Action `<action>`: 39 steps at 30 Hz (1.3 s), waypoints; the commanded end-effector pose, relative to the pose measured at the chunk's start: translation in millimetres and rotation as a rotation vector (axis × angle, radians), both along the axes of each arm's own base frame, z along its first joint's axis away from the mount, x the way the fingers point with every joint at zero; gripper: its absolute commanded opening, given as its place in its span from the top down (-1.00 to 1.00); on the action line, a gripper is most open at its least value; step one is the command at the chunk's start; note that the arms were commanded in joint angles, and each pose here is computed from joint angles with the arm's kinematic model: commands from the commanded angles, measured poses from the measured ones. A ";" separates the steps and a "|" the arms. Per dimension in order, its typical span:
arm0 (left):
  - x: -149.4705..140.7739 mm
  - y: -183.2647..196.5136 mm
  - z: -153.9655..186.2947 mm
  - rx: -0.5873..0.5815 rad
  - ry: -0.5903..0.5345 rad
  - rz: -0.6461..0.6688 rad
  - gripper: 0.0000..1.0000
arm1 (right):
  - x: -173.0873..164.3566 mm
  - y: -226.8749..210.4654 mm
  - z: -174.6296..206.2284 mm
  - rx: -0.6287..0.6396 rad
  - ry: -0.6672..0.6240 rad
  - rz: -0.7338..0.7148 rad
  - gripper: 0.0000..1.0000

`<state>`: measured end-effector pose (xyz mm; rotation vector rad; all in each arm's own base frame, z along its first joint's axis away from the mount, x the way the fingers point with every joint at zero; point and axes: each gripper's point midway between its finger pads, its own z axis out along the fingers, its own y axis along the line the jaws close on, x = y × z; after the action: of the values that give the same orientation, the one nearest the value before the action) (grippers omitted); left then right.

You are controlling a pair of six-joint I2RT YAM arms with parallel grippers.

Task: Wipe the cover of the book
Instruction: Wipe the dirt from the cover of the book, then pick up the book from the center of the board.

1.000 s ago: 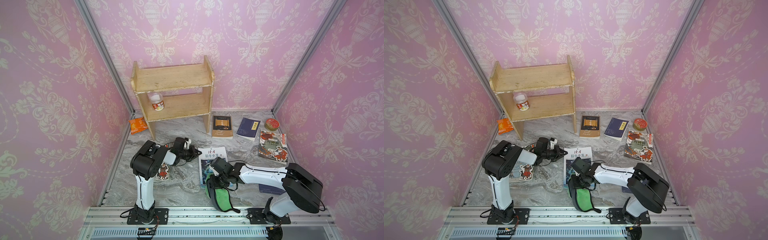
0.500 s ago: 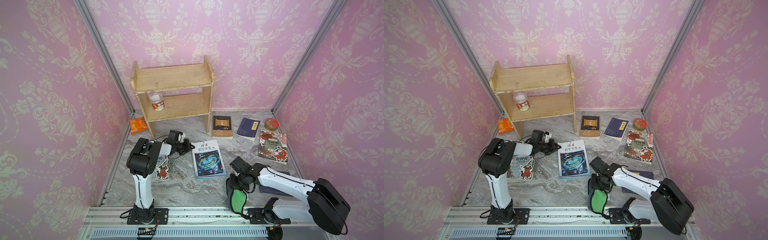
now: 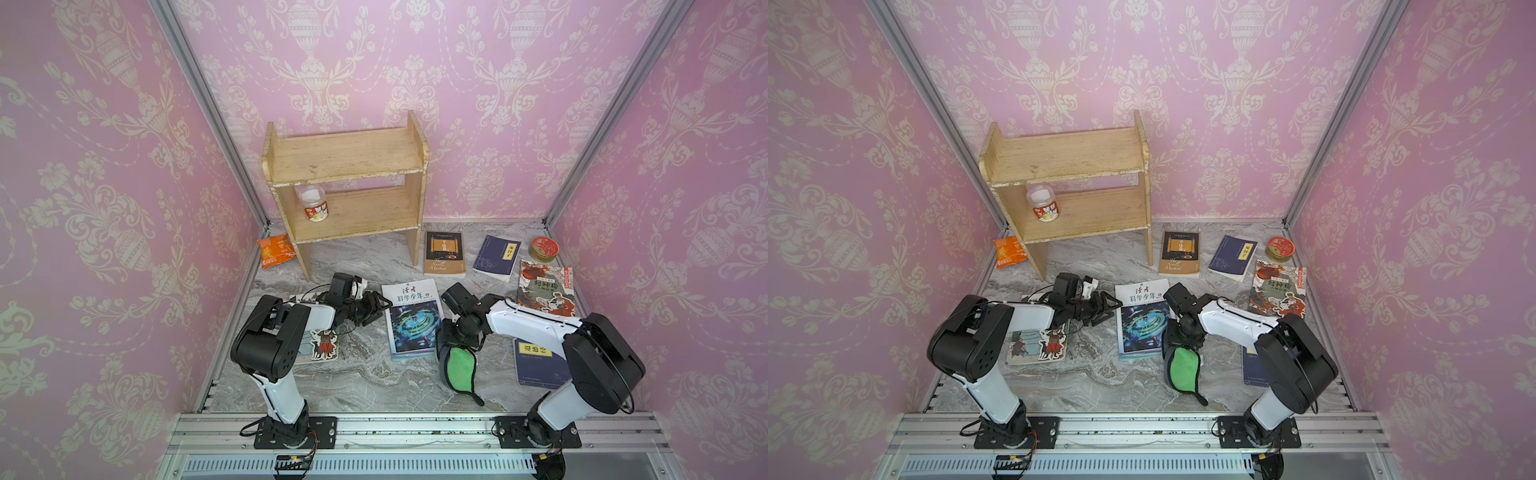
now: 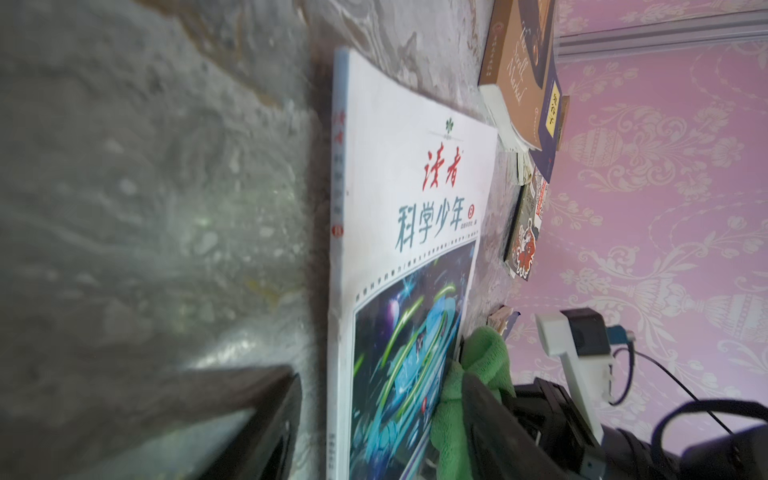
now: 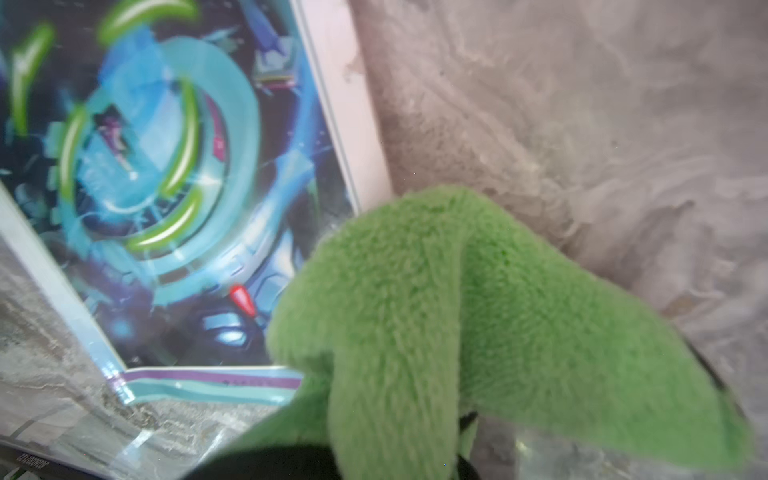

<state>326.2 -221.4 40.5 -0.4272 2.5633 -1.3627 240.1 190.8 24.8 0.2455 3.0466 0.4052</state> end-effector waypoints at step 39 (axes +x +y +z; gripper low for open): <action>-21.9 -1.5 43.2 0.071 0.042 0.027 0.82 | 7.8 15.5 -11.4 0.381 0.107 -0.027 1.00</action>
<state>308.2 -217.7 74.2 -0.5419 2.6065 -1.2216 249.8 207.4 24.5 0.3540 2.9966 1.0436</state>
